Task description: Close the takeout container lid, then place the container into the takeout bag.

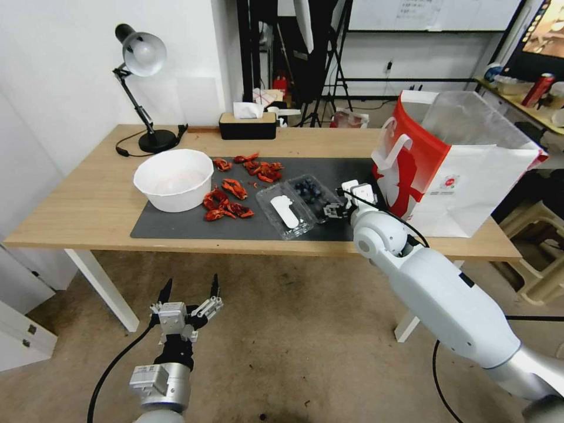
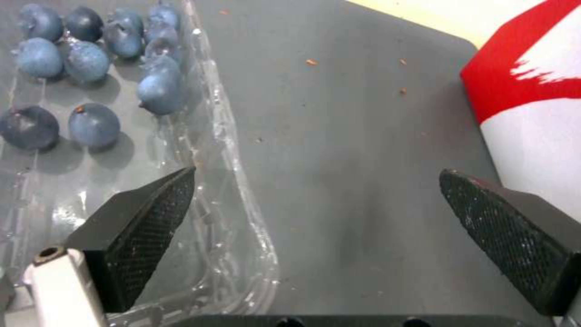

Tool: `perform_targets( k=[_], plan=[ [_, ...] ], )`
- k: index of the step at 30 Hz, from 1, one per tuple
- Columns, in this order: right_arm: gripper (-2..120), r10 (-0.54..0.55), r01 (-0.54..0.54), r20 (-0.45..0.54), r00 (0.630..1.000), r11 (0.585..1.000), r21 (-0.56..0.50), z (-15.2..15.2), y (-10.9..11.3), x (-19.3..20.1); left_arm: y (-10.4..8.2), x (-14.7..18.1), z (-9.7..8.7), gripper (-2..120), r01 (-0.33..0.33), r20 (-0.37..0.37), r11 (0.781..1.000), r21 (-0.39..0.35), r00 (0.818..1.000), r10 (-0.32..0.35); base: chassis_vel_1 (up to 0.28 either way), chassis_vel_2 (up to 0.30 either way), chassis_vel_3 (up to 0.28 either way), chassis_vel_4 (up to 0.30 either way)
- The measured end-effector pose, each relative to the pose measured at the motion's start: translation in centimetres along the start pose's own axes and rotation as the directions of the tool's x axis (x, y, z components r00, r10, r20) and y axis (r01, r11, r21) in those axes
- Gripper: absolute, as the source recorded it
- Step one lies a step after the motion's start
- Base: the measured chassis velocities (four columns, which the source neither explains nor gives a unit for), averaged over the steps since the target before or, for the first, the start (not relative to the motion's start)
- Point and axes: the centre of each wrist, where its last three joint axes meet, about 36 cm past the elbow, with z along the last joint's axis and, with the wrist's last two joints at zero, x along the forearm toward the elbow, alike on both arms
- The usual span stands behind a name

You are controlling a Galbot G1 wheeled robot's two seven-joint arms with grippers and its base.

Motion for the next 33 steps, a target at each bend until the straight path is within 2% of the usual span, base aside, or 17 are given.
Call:
perform_targets(
  k=[17, 33],
  plan=[
    [100, 0.017, -0.017, -0.005, 1.000, 1.000, -0.011, 1.2, -1.6, 1.4, -0.4, 0.2, 0.1, 100, -0.008, 0.008, 1.000, 0.002, 1.000, 0.008, 0.000, 0.000, 0.000, 0.000],
    [100, 0.006, -0.006, -0.013, 1.000, 0.999, -0.043, 2.0, -2.1, 3.4, -0.5, 0.3, 0.5, 100, -0.014, 0.014, 1.000, 0.000, 1.000, 0.014, 0.000, 0.000, 0.000, 0.000]
  ],
)
